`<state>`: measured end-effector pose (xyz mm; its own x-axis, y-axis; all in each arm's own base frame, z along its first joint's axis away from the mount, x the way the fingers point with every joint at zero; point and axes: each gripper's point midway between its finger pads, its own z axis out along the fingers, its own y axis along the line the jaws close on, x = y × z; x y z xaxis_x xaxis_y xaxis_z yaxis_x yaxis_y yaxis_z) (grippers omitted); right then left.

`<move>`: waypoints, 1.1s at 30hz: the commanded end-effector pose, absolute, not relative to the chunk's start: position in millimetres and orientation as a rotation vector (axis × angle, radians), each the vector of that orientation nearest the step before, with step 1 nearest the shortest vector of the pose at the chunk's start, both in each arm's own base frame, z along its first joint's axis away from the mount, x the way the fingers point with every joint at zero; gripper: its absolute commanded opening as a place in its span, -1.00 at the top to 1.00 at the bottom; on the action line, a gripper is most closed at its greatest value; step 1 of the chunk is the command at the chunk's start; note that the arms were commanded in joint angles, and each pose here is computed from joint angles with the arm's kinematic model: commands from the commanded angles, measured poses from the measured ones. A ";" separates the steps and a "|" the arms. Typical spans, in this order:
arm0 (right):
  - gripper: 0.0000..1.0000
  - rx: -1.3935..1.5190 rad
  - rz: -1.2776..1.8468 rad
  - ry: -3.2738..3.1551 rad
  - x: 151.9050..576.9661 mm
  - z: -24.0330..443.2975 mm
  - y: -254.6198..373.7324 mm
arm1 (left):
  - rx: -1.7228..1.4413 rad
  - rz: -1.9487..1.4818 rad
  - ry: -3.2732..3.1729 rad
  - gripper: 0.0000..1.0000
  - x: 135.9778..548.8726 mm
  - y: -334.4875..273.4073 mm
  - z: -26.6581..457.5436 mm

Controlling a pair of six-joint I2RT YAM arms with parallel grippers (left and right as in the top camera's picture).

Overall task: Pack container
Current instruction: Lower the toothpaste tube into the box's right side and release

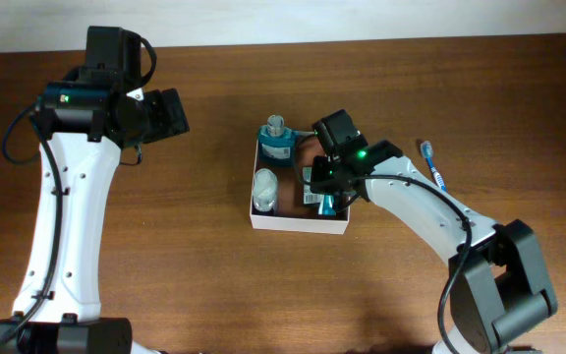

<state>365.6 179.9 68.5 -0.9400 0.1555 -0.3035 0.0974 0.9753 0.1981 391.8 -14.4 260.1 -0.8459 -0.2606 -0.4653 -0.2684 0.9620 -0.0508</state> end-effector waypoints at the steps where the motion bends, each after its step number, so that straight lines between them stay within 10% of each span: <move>1: 0.92 0.142 0.225 2.792 366.9 65.5 178.7 | -0.386 0.021 2.608 -0.99 391.1 -12.8 266.9; 21: 0.89 0.133 0.197 2.830 365.2 48.3 178.0 | -0.386 0.021 2.608 -0.99 391.0 -12.7 266.9; 33: 0.46 0.085 0.259 2.826 366.8 50.8 186.9 | -0.386 0.021 2.608 -0.99 391.1 -12.8 266.9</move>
